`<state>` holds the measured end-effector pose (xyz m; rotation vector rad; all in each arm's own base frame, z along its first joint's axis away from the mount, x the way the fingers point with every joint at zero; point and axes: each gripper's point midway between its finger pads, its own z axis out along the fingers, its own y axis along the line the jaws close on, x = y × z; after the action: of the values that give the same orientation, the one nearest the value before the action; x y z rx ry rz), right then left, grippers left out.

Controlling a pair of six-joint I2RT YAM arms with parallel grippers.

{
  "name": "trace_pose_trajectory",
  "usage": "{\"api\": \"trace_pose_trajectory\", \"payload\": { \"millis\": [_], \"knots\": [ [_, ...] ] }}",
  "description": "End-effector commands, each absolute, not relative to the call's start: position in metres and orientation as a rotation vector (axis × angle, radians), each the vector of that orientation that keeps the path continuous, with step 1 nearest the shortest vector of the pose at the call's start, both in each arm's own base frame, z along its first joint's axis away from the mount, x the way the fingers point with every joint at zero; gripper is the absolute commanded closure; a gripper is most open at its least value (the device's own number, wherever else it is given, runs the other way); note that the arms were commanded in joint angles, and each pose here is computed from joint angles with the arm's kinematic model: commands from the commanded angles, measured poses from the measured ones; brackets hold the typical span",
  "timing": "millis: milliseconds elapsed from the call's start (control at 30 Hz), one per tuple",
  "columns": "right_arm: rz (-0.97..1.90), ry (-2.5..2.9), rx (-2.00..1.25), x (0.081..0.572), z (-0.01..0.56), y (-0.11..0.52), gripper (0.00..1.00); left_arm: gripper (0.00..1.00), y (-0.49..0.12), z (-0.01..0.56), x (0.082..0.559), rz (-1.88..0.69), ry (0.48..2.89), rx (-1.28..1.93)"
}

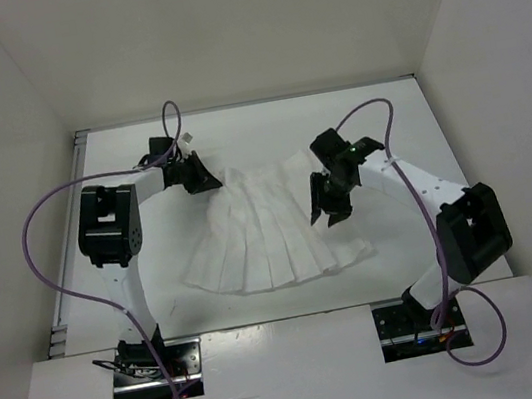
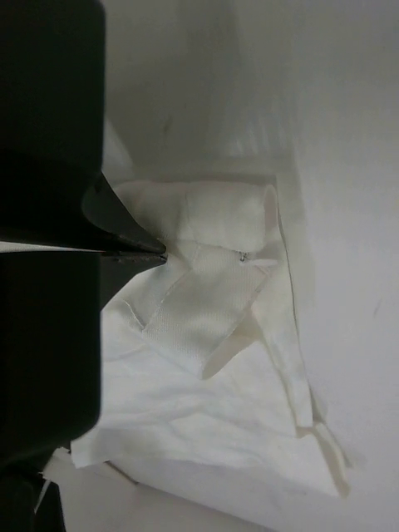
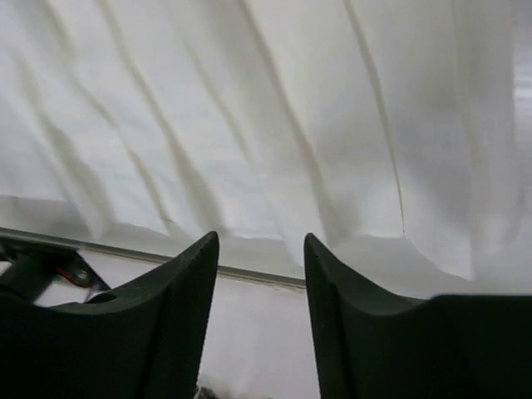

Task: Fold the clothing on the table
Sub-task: Flatten the skirt out

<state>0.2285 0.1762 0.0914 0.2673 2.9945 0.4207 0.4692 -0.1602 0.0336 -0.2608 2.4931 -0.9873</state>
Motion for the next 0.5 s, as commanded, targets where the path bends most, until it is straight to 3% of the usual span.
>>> {"api": "trace_pose_trajectory", "payload": {
  "millis": [0, 67, 167, 467],
  "knots": [
    [0.394, 2.764, 0.271, 0.278, 0.153, 0.177, 0.47, 1.00, -0.192, 0.066, 0.470, -1.120, 2.428, -0.012],
    [0.347, 2.676, 0.249, 0.311, 0.171, 0.173, 0.40, 1.00, -0.190, 0.078, 0.471, -1.100, 2.415, 0.000],
    [0.246, 2.618, 0.257, 0.359, 0.171, 0.157, 0.37, 1.00, -0.173, 0.100, 0.478, -1.073, 2.373, -0.040],
    [0.219, 2.526, 0.219, 0.458, 0.142, 0.125, 0.36, 1.00, -0.146, 0.144, 0.479, -1.090, 2.282, -0.063]
  ]
}}
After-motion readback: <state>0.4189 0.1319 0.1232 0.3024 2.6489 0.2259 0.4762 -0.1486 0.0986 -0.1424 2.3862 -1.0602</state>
